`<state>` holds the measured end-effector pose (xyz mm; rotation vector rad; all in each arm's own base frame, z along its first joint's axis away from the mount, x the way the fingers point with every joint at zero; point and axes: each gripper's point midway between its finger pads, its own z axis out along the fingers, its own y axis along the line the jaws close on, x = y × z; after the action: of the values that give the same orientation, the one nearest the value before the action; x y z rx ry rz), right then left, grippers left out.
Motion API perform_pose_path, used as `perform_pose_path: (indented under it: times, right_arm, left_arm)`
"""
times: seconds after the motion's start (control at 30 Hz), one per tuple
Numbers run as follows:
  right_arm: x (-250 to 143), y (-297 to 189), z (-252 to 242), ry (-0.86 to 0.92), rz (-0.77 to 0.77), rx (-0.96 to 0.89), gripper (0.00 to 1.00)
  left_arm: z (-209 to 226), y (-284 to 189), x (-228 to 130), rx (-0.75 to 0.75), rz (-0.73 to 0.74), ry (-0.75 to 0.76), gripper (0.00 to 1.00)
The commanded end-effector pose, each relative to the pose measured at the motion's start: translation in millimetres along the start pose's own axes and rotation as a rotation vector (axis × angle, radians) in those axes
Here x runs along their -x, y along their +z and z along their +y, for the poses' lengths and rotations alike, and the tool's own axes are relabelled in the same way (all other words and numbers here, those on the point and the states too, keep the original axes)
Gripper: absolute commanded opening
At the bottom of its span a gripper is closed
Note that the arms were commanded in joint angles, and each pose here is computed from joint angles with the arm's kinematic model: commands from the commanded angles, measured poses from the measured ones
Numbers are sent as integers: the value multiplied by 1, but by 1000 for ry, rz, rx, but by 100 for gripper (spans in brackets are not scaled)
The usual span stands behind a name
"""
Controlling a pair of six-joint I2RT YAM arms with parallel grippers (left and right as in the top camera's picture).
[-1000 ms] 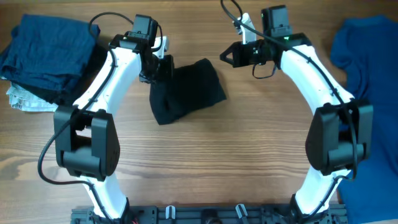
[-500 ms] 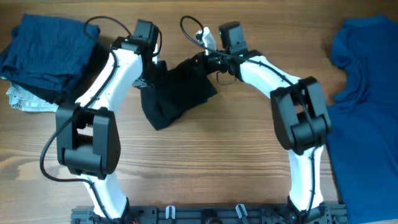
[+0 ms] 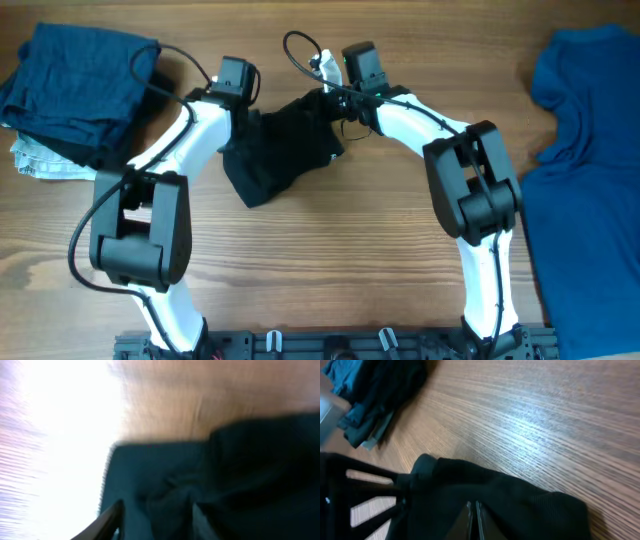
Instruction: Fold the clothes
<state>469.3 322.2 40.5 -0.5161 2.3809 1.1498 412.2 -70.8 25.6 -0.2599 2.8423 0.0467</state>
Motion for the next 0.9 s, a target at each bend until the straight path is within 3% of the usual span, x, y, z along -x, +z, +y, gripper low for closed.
perform_pose_path:
  times: [0.0, 0.03, 0.07, 0.1, 0.17, 0.3, 0.4, 0.67, 0.73, 0.87]
  right_arm:
    - [34, -41, 33, -75, -68, -34, 4]
    - [40, -55, 50, -83, -73, -14, 4]
    - [42, -65, 65, -88, -70, 15, 4]
    - [43, -73, 77, -91, -65, 39, 4]
    - [32, -85, 97, -61, -10, 99, 4]
    - [-16, -82, 92, 33, 153, 101, 4]
    - [-44, -71, 88, 47, 209, 90, 4]
    - [-103, -39, 47, 150, 159, 38, 4]
    - [-125, -29, 18, 268, 178, -58, 4]
    - [-126, -25, 14, 329, 172, -61, 4]
  left_arm:
    - [5, -69, 55, -15, -209, -50, 57]
    - [4, -83, 60, -33, -242, -54, 57]
    - [1, -89, 61, -58, -249, -54, 47]
    - [-5, -91, 59, -94, -238, -49, 21]
    - [-21, -84, 51, -177, -189, -29, 11]
    - [-58, -52, 26, -358, -45, 109, 10]
    - [-60, -13, 17, -351, 20, 116, 9]
    - [-63, 26, 11, -339, 55, 111, 10]
    - [-63, 27, 11, -339, 55, 111, 10]
    - [-64, 15, 22, -353, 9, 111, 4]
